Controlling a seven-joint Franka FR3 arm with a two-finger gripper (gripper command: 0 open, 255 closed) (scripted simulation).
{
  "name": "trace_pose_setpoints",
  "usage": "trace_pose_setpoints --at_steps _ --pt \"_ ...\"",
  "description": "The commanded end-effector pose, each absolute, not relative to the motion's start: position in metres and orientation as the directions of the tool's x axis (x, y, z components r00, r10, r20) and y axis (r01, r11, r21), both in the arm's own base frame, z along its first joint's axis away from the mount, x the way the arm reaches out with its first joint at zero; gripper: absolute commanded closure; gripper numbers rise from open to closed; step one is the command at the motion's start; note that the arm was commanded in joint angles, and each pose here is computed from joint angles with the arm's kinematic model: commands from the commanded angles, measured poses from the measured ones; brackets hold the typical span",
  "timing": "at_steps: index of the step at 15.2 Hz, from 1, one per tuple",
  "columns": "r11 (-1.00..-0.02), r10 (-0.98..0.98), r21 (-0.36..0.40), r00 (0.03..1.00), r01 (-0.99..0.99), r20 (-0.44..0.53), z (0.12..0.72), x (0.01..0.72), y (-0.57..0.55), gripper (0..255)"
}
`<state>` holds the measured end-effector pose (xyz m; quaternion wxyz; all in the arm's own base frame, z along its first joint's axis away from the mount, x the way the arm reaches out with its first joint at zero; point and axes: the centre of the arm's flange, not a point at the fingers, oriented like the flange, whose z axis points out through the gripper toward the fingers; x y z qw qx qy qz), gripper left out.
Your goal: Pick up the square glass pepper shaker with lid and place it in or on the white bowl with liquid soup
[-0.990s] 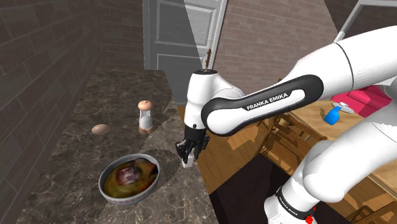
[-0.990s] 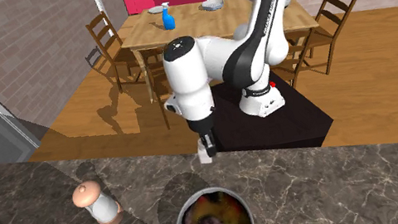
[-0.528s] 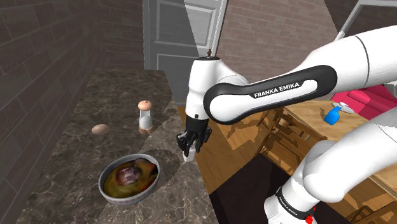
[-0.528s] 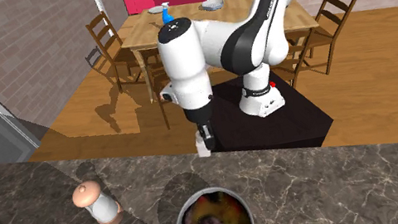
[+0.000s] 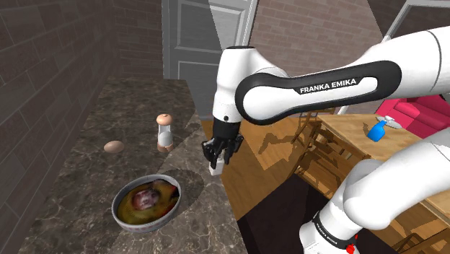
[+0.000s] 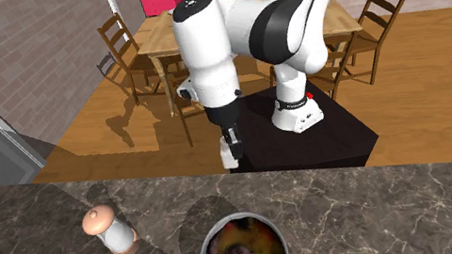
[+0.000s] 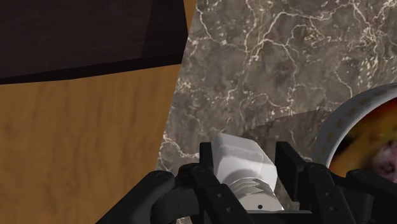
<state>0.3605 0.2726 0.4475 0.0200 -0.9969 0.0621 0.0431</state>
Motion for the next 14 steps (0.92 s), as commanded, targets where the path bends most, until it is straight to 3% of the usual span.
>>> trace_pose_setpoints --at_steps 1,14 --pt "-0.991 -0.122 -0.034 0.989 -0.126 -0.089 0.457 0.361 0.274 255" --pt "-0.991 -0.122 -0.034 0.989 -0.126 -0.089 0.481 0.389 0.402 255"
